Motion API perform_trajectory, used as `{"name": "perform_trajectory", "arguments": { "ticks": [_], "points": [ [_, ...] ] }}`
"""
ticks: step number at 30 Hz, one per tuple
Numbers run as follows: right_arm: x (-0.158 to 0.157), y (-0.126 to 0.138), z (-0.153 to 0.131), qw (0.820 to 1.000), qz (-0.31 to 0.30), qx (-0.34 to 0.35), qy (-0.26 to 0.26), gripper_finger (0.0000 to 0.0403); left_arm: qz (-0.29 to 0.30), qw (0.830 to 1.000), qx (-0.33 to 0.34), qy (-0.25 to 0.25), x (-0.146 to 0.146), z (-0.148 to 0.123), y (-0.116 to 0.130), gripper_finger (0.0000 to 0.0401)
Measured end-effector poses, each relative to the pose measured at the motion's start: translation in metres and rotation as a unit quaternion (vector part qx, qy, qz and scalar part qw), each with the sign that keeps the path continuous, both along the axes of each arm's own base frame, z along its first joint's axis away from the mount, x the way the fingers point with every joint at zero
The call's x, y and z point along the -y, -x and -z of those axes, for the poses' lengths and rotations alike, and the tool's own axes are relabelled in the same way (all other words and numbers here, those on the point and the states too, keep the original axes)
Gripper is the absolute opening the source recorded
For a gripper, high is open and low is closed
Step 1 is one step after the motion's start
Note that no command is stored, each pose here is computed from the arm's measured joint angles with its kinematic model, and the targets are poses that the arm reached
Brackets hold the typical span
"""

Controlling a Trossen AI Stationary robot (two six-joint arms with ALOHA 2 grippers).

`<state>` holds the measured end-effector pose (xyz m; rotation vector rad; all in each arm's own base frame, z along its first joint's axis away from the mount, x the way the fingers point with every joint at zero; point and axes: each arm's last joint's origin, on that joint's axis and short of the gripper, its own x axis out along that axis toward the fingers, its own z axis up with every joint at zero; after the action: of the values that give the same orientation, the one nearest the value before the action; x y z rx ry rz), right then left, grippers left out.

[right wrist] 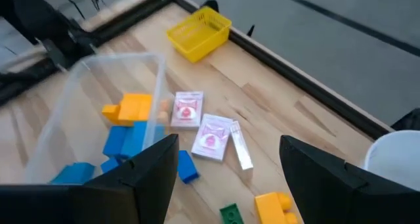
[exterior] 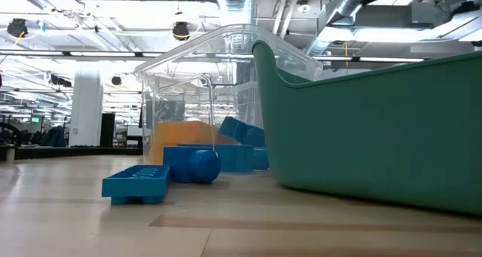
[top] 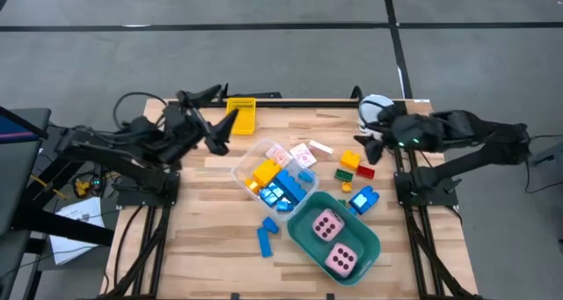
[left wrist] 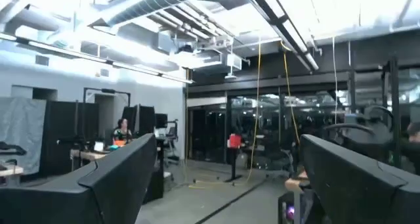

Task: Pick & Place Toys
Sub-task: Put the orange deck of cards into the yellow bin

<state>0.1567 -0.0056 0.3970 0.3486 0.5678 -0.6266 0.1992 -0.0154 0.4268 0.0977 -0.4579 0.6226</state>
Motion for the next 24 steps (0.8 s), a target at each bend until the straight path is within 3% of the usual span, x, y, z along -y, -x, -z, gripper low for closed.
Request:
{"name": "perform_trajectory", "arguments": {
  "ticks": [6,12,16,24],
  "points": [
    [0.032,-0.036,0.010,0.999,-0.031,-0.030,-0.012,0.0254,0.000,0.999,-0.043,-0.008,-0.004,-0.003,0.024,0.0370],
    [0.069,-0.067,0.033,0.995,-0.046,-0.081,-0.029,0.0254,0.002,0.996,-0.093,-0.014,-0.005,0.003,0.028,0.0370],
    [0.092,-0.084,0.065,0.991,-0.068,-0.092,-0.073,0.0254,0.004,0.989,-0.144,-0.022,-0.004,0.012,0.024,0.0370],
    [0.118,-0.097,0.126,0.975,-0.096,-0.119,-0.163,0.0254,0.015,0.983,-0.181,0.016,-0.005,0.030,0.015,0.0370]
  ]
}}
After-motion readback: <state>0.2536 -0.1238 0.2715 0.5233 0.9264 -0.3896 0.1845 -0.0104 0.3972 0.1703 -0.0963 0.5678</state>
